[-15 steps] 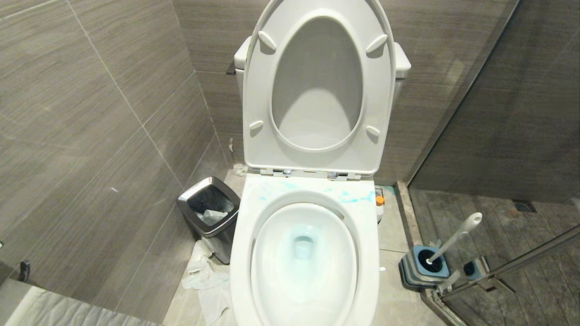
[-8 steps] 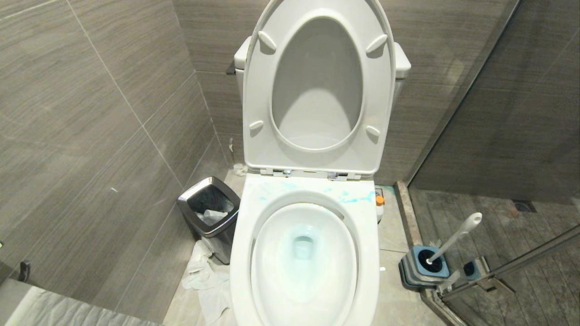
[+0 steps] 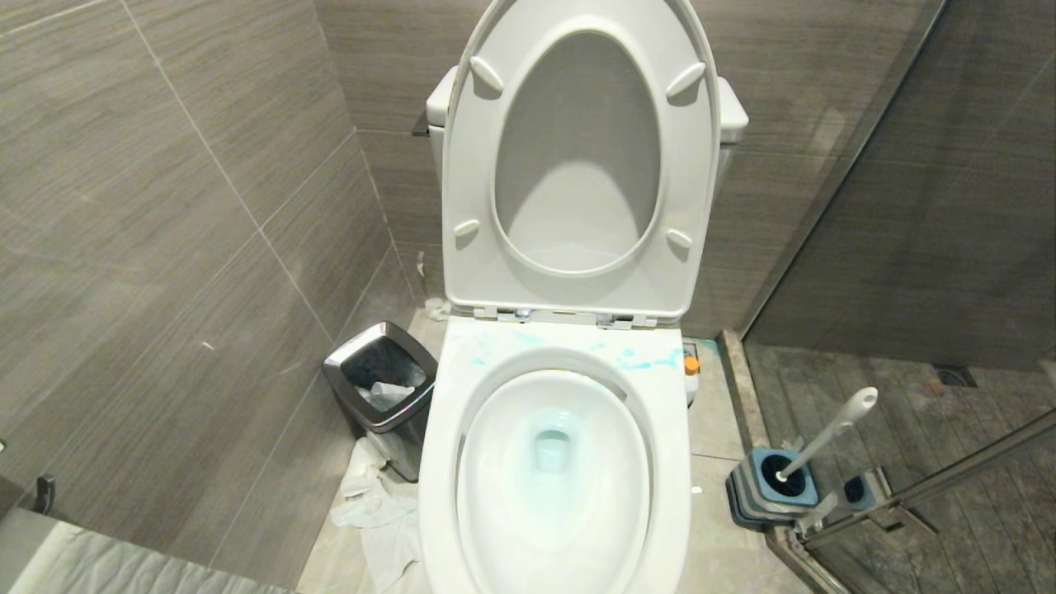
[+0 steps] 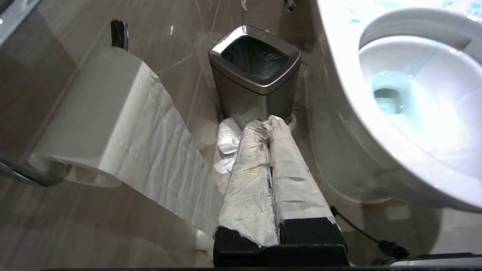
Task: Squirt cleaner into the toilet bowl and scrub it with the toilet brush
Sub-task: Flush the toilet
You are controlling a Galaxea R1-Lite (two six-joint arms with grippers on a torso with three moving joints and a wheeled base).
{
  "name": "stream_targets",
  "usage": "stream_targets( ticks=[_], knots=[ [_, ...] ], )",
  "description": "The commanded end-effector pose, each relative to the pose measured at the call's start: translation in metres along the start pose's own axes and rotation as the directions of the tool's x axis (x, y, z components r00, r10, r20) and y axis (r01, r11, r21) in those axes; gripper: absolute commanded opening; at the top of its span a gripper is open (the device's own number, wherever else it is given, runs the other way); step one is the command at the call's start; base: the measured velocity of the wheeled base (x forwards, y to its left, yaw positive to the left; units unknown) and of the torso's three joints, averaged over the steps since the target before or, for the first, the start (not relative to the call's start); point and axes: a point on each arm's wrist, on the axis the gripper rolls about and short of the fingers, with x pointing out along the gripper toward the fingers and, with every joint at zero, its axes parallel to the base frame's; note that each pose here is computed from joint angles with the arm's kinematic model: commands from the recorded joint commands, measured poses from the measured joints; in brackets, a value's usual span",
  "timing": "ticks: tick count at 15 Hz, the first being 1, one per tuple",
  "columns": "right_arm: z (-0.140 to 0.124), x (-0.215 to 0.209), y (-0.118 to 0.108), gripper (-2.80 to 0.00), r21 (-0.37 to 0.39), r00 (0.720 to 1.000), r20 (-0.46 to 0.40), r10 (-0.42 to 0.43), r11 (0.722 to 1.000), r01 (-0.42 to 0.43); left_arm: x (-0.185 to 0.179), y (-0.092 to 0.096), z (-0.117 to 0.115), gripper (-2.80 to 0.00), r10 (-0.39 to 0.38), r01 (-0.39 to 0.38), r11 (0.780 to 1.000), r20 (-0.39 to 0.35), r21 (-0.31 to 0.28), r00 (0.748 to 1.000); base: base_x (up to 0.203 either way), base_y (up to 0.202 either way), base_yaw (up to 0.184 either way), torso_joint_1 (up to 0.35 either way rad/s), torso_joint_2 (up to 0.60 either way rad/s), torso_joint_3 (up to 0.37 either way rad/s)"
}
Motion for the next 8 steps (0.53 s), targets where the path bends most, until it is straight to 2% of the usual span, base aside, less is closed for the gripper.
stream_targets(
  ticks=[1,5,8],
  knots=[
    [-0.007,0.002,0.0,-2.8,0.0,1.0,-0.024,0.0,1.0,0.0,-0.002,0.0,0.006,-2.8,0.0,-0.001,0.999,0.024,0.04,1.0,0.0,0.0,0.0,0.0,0.0,0.0],
    [-0.007,0.002,0.0,-2.8,0.0,1.0,-0.026,0.0,1.0,0.0,-0.019,0.003,0.053,-2.8,-0.006,-0.004,0.998,0.144,0.07,0.99,0.0,0.0,0.0,0.0,0.0,0.0],
    [-0.007,0.002,0.0,-2.8,-0.001,1.0,-0.024,0.0,1.0,0.0,-0.02,0.006,0.105,-2.8,-0.01,-0.003,0.997,0.172,0.079,0.985,0.0,0.0,0.0,0.0,0.0,0.0]
  ],
)
